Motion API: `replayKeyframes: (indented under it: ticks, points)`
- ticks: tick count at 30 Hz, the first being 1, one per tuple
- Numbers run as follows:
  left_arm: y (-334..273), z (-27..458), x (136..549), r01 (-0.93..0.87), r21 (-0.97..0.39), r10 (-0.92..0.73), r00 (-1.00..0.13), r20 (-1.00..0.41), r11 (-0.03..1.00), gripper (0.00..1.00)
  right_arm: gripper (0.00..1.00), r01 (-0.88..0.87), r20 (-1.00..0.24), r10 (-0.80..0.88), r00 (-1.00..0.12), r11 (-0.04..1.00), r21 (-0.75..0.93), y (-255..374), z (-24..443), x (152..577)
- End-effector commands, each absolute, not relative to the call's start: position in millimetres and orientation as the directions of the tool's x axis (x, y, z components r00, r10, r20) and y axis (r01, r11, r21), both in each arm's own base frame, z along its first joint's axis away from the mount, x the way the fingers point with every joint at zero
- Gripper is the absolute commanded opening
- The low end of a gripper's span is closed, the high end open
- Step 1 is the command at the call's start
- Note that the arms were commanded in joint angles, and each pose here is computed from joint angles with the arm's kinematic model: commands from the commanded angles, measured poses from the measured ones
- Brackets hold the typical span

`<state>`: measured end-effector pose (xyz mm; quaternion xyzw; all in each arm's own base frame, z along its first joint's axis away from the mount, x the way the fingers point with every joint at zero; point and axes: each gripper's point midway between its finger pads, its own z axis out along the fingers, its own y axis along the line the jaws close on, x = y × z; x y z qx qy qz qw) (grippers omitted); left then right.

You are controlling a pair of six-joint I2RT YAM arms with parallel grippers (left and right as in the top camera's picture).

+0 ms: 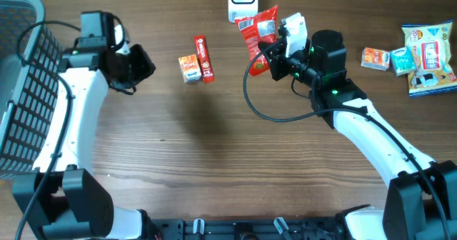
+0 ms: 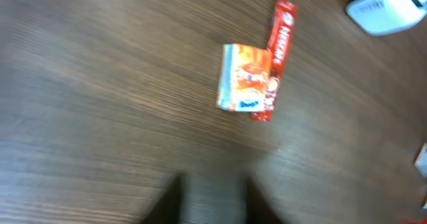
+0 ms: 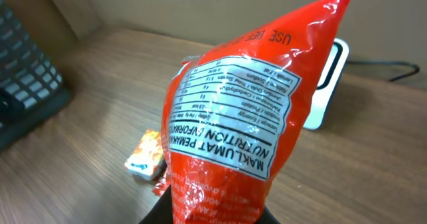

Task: Scan the item barcode
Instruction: 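Lift the Hacks bag up to the scanner with the right gripper, then hold the Hacks bag barcode against the white scanner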

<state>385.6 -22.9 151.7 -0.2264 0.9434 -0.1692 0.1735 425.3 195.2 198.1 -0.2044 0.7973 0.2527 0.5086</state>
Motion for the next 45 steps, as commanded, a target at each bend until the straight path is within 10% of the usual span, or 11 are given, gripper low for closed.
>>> replayKeyframes:
  ticks: [1,2,3,4,17,29,36,45]
  points:
    - [-6.4,152.6,383.7,-0.405,-0.391,-0.520,-0.817,-0.251,0.826,0.46,0.04,-0.624,-0.941,-0.125,-0.313,0.774,0.105,197.4,210.7,425.9]
    - [-4.2,152.6,383.8,-0.410,-0.391,-0.524,-0.814,-0.251,0.824,0.57,0.04,-0.642,-0.945,-0.145,-0.293,0.762,0.082,199.3,211.6,424.7]
    - [-3.1,152.7,383.9,-0.412,-0.391,-0.526,-0.812,-0.252,0.823,0.97,0.04,-0.681,-0.951,-0.182,-0.250,0.732,0.038,204.6,213.7,421.3]
    - [-2.2,152.6,384.0,-0.414,-0.389,-0.527,-0.811,-0.253,0.823,1.00,0.04,-0.710,-0.955,-0.205,-0.213,0.705,0.007,209.5,216.1,418.2]
    - [4.1,151.2,384.0,-0.428,-0.358,-0.531,-0.804,-0.269,0.830,1.00,0.04,-0.791,-0.977,-0.211,-0.009,0.600,-0.122,234.3,246.7,407.8]
    - [4.1,151.2,384.0,-0.428,-0.358,-0.531,-0.804,-0.269,0.830,1.00,0.04,-0.357,-0.888,-0.459,-0.038,0.836,-0.417,153.9,243.5,463.1]
    - [4.1,151.2,384.0,-0.428,-0.358,-0.531,-0.804,-0.269,0.830,1.00,0.04,-0.197,-0.459,-0.886,0.064,0.440,-0.876,143.3,244.9,473.8]
    - [4.1,151.2,384.0,-0.428,-0.358,-0.531,-0.804,-0.269,0.830,1.00,0.05,0.117,0.142,-0.973,0.182,-0.122,-0.986,167.4,241.3,504.8]
